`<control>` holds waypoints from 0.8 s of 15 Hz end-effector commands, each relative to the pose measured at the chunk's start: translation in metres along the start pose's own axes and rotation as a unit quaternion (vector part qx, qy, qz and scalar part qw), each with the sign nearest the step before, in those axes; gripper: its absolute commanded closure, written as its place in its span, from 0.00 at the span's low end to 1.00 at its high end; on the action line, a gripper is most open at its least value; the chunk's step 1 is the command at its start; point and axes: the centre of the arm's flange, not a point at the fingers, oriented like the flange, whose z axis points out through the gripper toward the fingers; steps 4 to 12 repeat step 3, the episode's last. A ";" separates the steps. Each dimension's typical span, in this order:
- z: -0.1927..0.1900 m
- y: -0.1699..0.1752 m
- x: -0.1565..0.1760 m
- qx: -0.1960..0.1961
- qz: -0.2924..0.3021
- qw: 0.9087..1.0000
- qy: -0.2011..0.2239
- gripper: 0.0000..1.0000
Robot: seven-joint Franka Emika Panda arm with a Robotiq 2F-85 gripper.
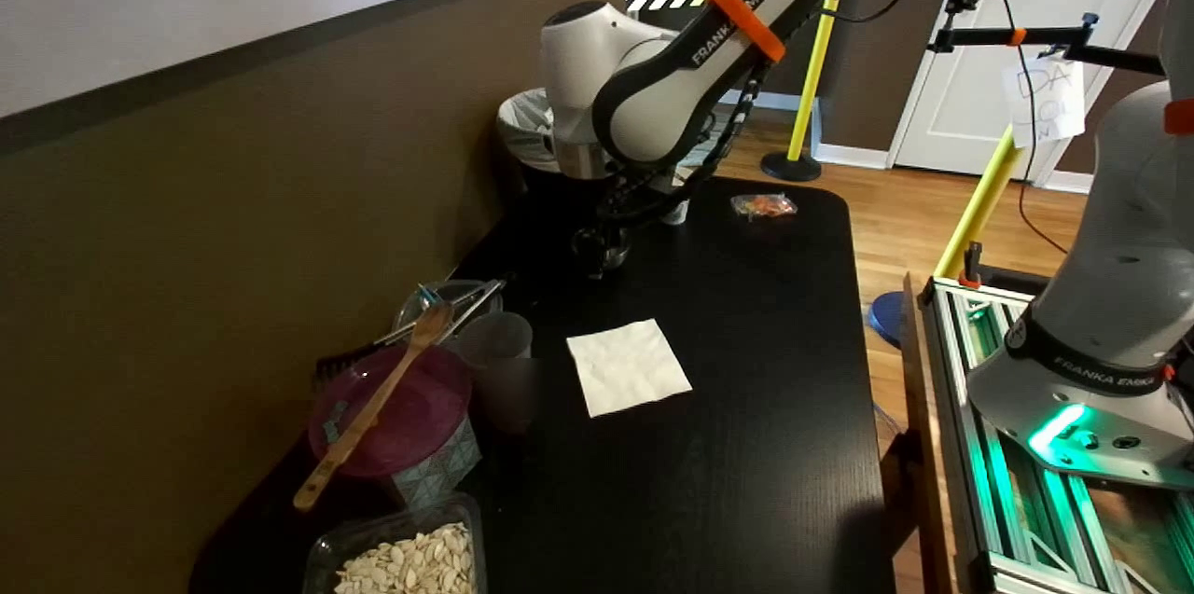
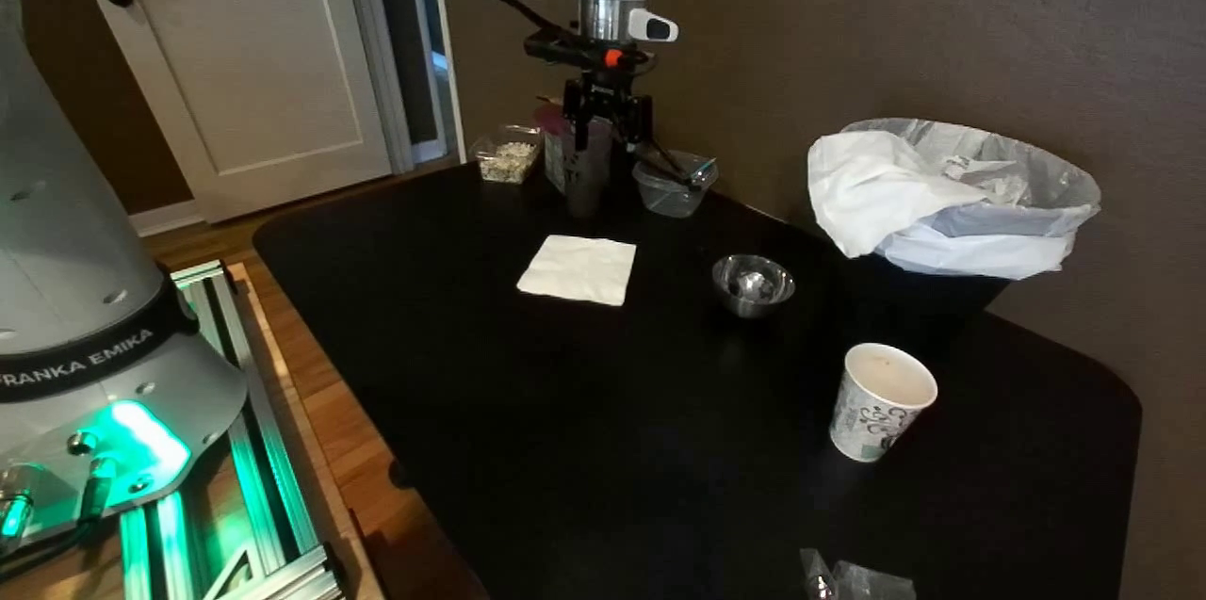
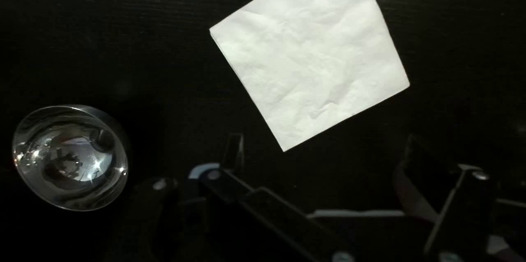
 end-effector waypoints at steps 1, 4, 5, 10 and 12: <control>-0.002 -0.001 0.001 0.000 -0.001 1.000 0.002 0.00; -0.001 0.004 0.002 0.000 0.003 1.000 0.002 0.00; -0.001 0.004 0.002 0.000 0.003 1.000 0.002 0.00; -0.001 0.004 0.002 0.000 0.003 1.000 0.002 0.00; -0.001 0.004 0.002 0.000 0.003 1.000 0.002 0.00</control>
